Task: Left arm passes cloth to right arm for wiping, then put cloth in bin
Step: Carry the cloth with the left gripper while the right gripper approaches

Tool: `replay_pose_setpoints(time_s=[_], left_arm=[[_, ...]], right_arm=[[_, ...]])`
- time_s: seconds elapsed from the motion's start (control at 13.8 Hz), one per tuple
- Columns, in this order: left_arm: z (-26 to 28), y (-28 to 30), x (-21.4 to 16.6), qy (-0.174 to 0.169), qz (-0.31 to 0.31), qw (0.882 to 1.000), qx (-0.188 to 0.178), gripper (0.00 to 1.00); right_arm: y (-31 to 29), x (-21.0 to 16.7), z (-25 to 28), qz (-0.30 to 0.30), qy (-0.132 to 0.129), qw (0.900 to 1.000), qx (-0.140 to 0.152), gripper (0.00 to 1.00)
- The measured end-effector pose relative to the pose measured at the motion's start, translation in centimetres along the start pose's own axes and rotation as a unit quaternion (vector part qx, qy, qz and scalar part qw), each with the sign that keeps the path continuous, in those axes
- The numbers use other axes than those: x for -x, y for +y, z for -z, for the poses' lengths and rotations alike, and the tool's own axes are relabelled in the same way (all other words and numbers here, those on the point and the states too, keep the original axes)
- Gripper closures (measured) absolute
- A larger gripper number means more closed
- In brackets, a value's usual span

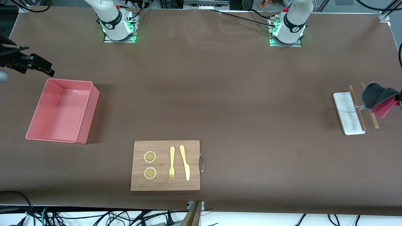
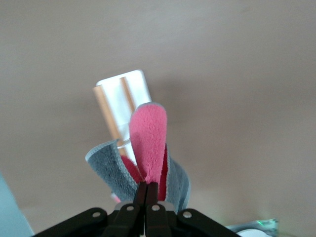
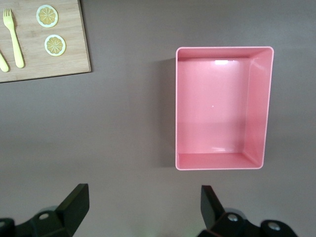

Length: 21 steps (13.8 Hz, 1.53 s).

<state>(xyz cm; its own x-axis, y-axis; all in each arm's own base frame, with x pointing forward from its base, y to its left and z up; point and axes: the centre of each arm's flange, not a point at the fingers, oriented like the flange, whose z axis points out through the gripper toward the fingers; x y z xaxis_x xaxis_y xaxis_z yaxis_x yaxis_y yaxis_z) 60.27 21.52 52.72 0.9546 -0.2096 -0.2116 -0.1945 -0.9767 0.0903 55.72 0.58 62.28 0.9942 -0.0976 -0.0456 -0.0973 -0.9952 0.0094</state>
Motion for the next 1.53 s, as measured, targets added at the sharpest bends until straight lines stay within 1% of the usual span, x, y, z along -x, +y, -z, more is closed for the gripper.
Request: replay_pose_setpoints(time_s=[0.15,0.22,0.29,0.44,0.65,0.73,0.87,0.95,1.02,1.16,1.24,1.38,1.45,1.53], left_arm=[[1.6,4.8,-1.9,0.025,-0.034,0.998,0.037,0.98],[1.6,7.9,-3.4,0.029,-0.039,0.997,0.053,0.98],[1.5,11.8,-5.1,0.028,-0.036,0.997,0.062,0.98],[1.4,21.3,-8.5,0.034,-0.026,0.997,0.057,0.98],[-0.2,36.6,-12.0,0.059,0.017,0.997,0.054,0.98],[-1.4,41.2,-12.8,0.066,0.04,0.995,0.059,0.98],[-4.5,49.3,-14.2,0.079,0.076,0.991,0.08,0.98],[-6.1,52.9,-14.8,0.089,0.089,0.987,0.103,0.98],[-7.3,55.7,-15.5,0.095,0.1,0.98,0.14,0.98],[-9.1,58.5,-17.0,0.105,0.119,0.962,0.224,0.98],[-9.8,59.3,-17.8,0.109,0.132,0.95,0.262,0.98],[-10.8,60.9,-18.7,0.112,0.16,0.922,0.333,0.98],[-10.9,62.3,-18.7,0.109,0.172,0.908,0.366,0.98],[-11.0,64.1,-18.3,0.107,0.181,0.893,0.397,0.98]], right_arm=[[0.0,-0.5,-0.9,0.0,-0.009,1.0,0.001,0.0],[-0.1,-0.9,-1.9,0.001,-0.02,1.0,0.001,0.0],[-0.2,-1.5,-3.3,0.001,-0.032,0.999,0.002,0.0],[-0.3,-2.6,-5.4,0.001,-0.051,0.999,0.003,0.0],[-1.0,-2.9,-6.2,0.002,-0.057,0.998,-0.002,0.0],[-1.7,-2.9,-6.3,-0.005,-0.058,0.998,-0.015,0.0],[-3.5,-3.3,-6.9,-0.041,-0.063,0.996,-0.052,0.0],[-4.5,-3.6,-7.4,-0.063,-0.066,0.993,-0.071,0.0],[-5.5,-4.1,-8.2,-0.083,-0.069,0.99,-0.087,0.0],[-7.8,-5.1,-10.0,-0.114,-0.075,0.985,-0.107,0.0],[-9.1,-5.7,-11.2,-0.124,-0.076,0.983,-0.112,0.0],[-11.7,-6.7,-13.6,-0.14,-0.076,0.981,-0.115,0.0],[-12.8,-7.0,-14.7,-0.153,-0.077,0.978,-0.118,0.0],[-14.0,-7.2,-15.5,-0.171,-0.082,0.973,-0.128,0.0]])
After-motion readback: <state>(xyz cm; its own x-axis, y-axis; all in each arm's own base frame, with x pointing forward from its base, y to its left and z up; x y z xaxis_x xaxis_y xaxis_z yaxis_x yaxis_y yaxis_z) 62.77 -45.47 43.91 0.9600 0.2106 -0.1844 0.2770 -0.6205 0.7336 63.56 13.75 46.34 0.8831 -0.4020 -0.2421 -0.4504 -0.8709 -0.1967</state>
